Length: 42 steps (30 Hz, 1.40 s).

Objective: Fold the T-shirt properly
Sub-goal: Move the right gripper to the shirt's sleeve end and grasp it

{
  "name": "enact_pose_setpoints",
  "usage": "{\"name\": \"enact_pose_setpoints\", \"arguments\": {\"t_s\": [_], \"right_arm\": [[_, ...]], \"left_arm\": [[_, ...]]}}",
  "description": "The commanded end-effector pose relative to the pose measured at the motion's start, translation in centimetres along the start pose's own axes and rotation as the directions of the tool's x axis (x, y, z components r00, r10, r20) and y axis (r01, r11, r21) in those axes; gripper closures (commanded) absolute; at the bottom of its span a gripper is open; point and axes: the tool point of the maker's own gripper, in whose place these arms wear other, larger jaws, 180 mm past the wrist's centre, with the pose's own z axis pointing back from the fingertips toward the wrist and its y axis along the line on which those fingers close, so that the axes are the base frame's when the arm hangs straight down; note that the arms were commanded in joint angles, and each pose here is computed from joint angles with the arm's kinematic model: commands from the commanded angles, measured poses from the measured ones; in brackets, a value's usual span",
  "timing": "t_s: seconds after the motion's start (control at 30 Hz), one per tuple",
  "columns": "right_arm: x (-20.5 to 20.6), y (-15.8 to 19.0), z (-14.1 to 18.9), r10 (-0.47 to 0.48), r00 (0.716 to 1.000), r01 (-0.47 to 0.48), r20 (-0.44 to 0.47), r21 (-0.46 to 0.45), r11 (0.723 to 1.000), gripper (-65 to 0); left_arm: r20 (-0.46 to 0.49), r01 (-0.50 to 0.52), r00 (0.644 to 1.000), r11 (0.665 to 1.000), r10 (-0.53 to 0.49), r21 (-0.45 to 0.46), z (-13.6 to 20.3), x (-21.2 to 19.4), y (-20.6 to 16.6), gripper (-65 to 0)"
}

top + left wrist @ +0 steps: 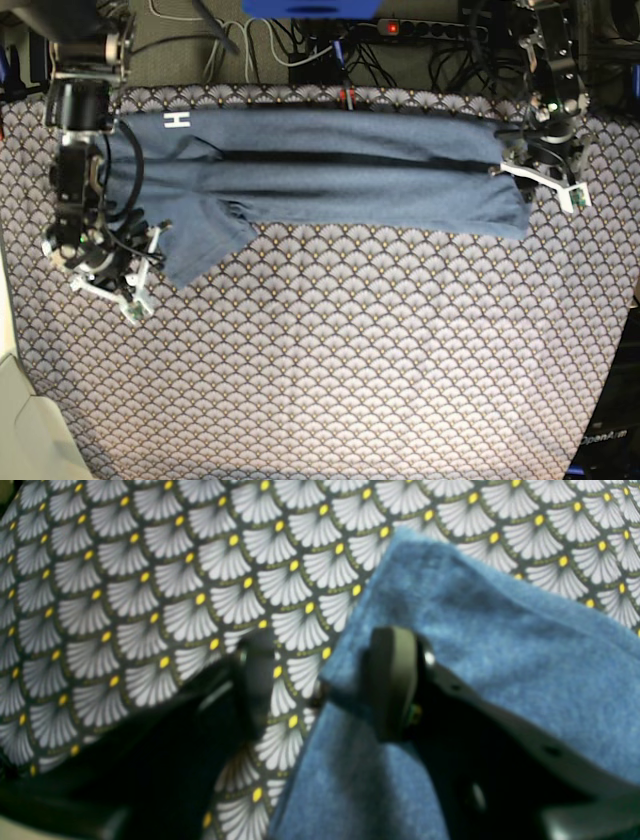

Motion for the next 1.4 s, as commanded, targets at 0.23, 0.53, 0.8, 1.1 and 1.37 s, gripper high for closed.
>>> {"name": "enact_pose_setpoints", "arguments": {"t_s": [0.23, 0.53, 0.8, 1.1, 1.37], "right_arm": [[2.9, 1.0, -2.0, 0.014, 0.998, -0.018, 0.063, 0.064, 0.998, -31.3], [4.0, 2.5, -2.5, 0.000, 0.994, -0.010, 0.105, 0.095, 0.995, -31.3], [4.0, 3.0, -2.7, 0.028, 0.995, -0.038, 0.099, 0.103, 0.994, -28.4], [1.1, 4.6, -4.9, -0.007, 1.000, 0.003, 0.022, 0.175, 0.985, -7.2], [1.0, 2.8, -4.2, -0.002, 0.999, -0.005, 0.054, 0.140, 0.990, 0.0]], "left_arm": [[0.050, 0.006, 0.999, 1.000, -0.006, 0.005, 0.0, 1.6, 0.2, -30.3], [0.053, 0.004, 0.999, 1.000, -0.004, 0.006, 0.0, 1.7, 0.2, -30.3], [0.050, -0.010, 0.999, 1.000, 0.010, 0.001, 0.0, 1.5, -0.2, -30.2], [0.047, -0.011, 0.999, 1.000, 0.011, -0.002, 0.0, 1.4, -0.4, -30.2], [0.042, -0.009, 0.999, 1.000, 0.009, -0.003, 0.1, 1.1, -0.3, -30.2]]}}
